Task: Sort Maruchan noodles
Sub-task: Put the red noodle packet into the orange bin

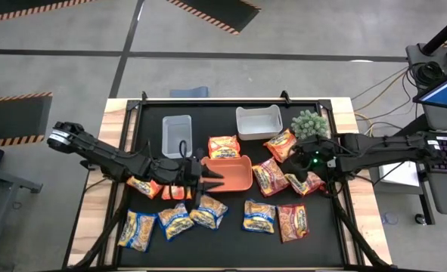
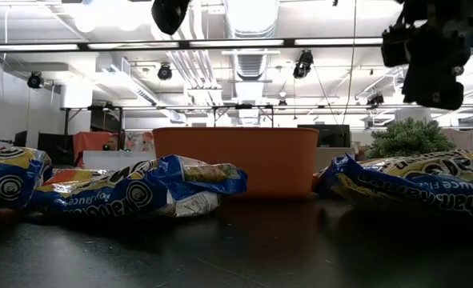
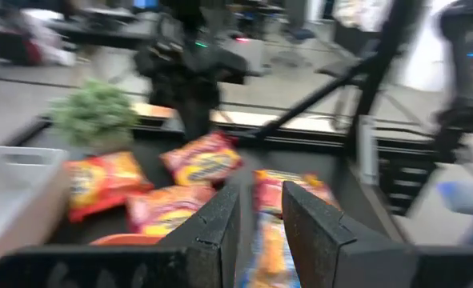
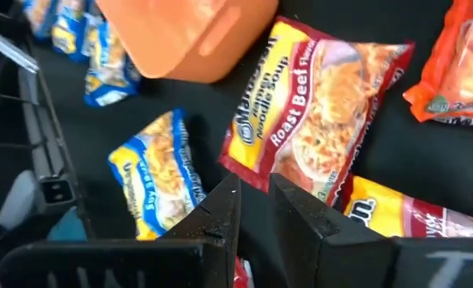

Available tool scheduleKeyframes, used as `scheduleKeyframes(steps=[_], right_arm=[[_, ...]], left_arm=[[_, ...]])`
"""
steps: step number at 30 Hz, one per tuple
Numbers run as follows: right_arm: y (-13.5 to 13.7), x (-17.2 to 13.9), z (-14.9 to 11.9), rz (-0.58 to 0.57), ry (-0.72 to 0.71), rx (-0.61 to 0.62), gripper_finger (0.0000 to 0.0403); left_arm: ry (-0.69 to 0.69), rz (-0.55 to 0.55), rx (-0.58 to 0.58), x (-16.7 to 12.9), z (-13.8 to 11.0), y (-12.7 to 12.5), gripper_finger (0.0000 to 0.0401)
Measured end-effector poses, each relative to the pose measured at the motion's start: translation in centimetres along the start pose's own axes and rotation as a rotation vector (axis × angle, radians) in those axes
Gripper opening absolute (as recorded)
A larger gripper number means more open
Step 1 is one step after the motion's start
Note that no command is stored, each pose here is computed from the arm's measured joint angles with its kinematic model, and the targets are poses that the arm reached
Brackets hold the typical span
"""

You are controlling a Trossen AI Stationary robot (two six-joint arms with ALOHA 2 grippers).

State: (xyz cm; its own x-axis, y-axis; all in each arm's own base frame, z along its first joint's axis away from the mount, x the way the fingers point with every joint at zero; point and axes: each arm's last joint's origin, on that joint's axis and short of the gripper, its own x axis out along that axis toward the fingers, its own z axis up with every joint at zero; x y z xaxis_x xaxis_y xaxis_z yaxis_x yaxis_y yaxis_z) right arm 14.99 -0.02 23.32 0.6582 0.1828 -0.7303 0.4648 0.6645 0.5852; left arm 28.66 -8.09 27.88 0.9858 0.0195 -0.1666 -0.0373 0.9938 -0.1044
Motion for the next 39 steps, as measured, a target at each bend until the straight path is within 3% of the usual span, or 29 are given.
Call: scheduleKeyframes(steps=[4, 13, 19, 24, 34, 39], right_arm=[[-0.1, 0.8, 0.1, -0.031, 0.033, 0.014, 0.0095], [-0.7, 2.5, 0.3, -0.137, 0.060, 0.038, 0.0224], [-1.9, 4.3, 0.2, -0.206, 0.077, 0.006, 0.0281], [-2.4, 5.2, 0.5, -0.185, 0.043, -0.027, 0.0302], [-4.5, 7.3, 0.5, -0.172, -0.014, -0.027, 0.0304], [-5.2, 8.5, 0.0, -0.093, -0.036, -0.025, 0.0304]], left_arm=[[-0.013, 0.093, 0.049, 0.0, 0.0, 0.3, 0.0077], [-0.016, 0.134, 0.095, 0.0, 0.1, 0.4, 0.0077], [-0.025, 0.191, 0.104, 0.0, 0.2, 0.6, 0.0077], [-0.024, 0.193, 0.105, 0.0, 0.1, 0.6, 0.0077], [-0.022, 0.194, 0.105, -0.1, 0.1, 0.6, 0.0077], [-0.023, 0.194, 0.105, -0.1, 0.1, 0.6, 0.0077]])
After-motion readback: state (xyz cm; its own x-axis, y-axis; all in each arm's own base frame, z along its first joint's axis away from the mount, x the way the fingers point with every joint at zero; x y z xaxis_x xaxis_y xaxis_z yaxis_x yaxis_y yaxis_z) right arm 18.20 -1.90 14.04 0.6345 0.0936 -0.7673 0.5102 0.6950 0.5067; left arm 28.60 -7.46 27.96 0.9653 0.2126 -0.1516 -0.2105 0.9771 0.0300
